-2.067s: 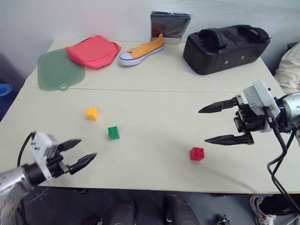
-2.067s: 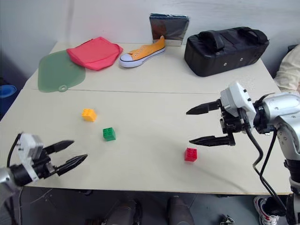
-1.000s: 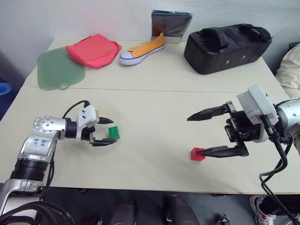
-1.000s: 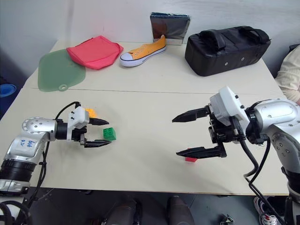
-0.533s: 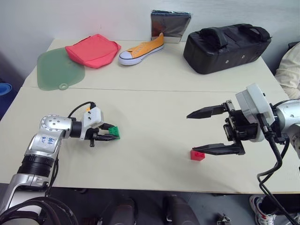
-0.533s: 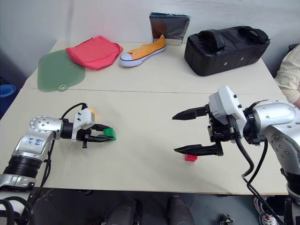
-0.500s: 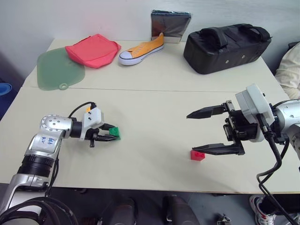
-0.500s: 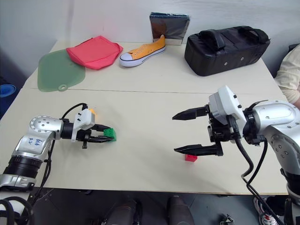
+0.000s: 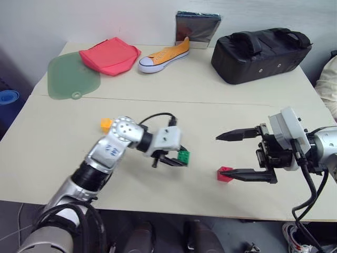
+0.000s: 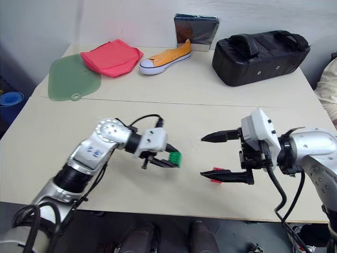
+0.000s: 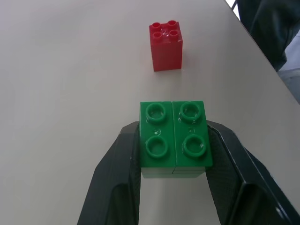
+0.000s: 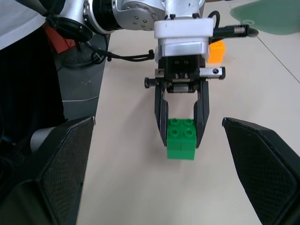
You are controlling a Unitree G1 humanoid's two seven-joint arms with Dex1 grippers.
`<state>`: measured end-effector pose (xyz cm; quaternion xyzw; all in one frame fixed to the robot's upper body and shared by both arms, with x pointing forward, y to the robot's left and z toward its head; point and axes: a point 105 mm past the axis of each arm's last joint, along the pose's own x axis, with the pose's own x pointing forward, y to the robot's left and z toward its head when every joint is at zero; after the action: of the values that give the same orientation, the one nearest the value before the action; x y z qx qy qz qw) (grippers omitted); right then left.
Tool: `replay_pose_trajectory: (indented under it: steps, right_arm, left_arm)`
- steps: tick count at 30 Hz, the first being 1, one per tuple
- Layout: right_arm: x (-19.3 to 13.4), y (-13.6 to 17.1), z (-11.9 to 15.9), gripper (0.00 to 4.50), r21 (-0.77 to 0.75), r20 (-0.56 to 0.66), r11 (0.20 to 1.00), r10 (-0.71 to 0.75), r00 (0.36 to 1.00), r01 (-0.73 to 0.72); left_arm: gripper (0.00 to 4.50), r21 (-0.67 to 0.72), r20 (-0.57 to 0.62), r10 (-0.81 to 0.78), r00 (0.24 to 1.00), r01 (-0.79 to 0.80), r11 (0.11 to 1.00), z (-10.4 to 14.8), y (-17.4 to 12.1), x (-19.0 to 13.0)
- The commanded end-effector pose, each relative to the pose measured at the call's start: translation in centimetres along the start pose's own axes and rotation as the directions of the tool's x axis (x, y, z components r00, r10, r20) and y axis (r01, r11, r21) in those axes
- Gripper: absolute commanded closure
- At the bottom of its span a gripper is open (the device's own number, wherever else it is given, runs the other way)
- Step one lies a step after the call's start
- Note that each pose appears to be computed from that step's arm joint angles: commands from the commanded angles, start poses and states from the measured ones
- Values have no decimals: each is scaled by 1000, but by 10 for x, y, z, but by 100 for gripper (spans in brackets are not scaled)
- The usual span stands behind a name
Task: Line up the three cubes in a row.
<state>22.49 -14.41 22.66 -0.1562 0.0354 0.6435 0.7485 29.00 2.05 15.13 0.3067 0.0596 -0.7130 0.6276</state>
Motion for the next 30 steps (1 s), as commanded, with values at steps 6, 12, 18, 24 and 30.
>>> replay_pose_trajectory:
  steps: [6, 12, 18, 24, 30]
  right_arm:
    - [-10, 13, -11, 0, -34, -68, 998, -48, 997, 46]
    - [-16, 15, -21, 0, -48, -130, 998, -44, 991, 38]
    - [-16, 15, -21, 0, -43, -129, 998, -45, 991, 40]
    - [-15, 13, -22, 0, -39, -126, 998, -45, 991, 41]
    - [-14, 10, -22, 0, -38, -121, 998, -47, 992, 42]
  left_arm:
    - [302, -70, -1, -57, 998, 57, 996, -2, -11, 17]
    - [302, -63, 0, -53, 999, 53, 997, -6, -17, 30]
    - [302, -82, -4, 3, 1000, -3, 997, -11, -12, 34]
    - [302, -83, -26, 16, 1000, -18, 996, -18, -13, 37]
    - [302, -83, -37, 24, 999, -27, 996, -23, -13, 38]
